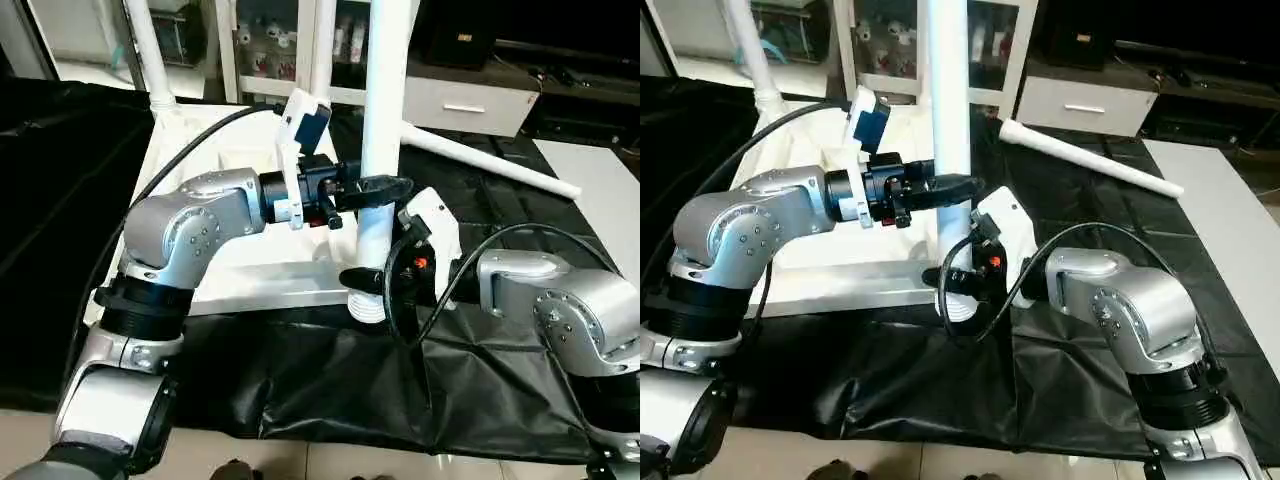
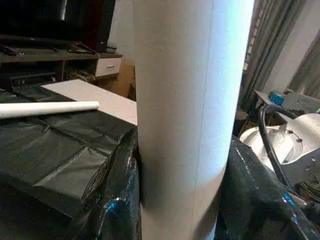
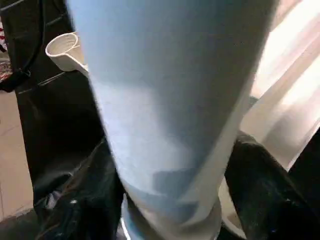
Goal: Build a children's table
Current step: Pick table leg
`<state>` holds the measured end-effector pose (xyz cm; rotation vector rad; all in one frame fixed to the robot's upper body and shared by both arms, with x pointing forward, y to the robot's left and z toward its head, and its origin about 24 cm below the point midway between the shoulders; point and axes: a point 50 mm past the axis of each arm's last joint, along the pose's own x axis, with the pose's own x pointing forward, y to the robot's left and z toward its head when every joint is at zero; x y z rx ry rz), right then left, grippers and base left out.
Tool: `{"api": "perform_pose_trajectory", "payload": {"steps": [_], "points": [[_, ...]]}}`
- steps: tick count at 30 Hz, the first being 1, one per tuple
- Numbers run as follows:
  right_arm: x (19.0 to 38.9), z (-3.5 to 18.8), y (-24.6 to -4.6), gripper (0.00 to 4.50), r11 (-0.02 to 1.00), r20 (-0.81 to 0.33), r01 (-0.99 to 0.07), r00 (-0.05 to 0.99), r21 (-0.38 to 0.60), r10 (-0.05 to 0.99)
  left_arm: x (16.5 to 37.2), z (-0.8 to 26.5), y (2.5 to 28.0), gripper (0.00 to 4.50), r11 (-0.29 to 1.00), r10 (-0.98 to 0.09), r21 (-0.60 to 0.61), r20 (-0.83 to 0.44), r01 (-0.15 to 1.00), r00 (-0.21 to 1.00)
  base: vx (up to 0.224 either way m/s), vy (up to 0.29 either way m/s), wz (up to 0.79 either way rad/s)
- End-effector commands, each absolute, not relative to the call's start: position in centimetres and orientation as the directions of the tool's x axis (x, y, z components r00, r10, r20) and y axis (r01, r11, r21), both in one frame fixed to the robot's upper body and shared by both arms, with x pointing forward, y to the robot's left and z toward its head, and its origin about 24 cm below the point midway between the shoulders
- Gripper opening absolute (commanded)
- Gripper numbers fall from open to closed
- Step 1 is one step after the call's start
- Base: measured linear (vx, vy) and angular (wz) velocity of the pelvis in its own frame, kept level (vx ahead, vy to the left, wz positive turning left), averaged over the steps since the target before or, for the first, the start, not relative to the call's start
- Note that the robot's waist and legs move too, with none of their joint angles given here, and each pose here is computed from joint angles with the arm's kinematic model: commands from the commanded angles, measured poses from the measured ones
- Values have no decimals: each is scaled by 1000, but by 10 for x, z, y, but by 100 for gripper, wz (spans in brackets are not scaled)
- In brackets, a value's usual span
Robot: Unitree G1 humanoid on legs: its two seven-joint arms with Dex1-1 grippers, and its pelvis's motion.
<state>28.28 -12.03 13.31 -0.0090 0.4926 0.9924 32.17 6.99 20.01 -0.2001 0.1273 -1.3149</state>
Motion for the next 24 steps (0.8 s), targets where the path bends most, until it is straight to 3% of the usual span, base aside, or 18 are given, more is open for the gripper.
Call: {"api": "perform_pose_trajectory", "payload": {"steps": [1,21,22,24], "points": [[290,138,-129,297,613,-408,-773,512,166,756,314,203,61,183,171,-984,-194,16,966,177,0,0,0],[288,143,-126,297,585,-396,-792,487,177,779,314,202,60,183,166,-985,-178,5,970,170,0,0,0],[288,142,-126,270,585,-397,-792,486,178,779,314,202,61,183,168,-985,-176,3,970,171,0,0,0],[287,142,-126,263,579,-398,-793,477,189,784,314,203,61,183,167,-985,-174,4,970,171,0,0,0]]}}
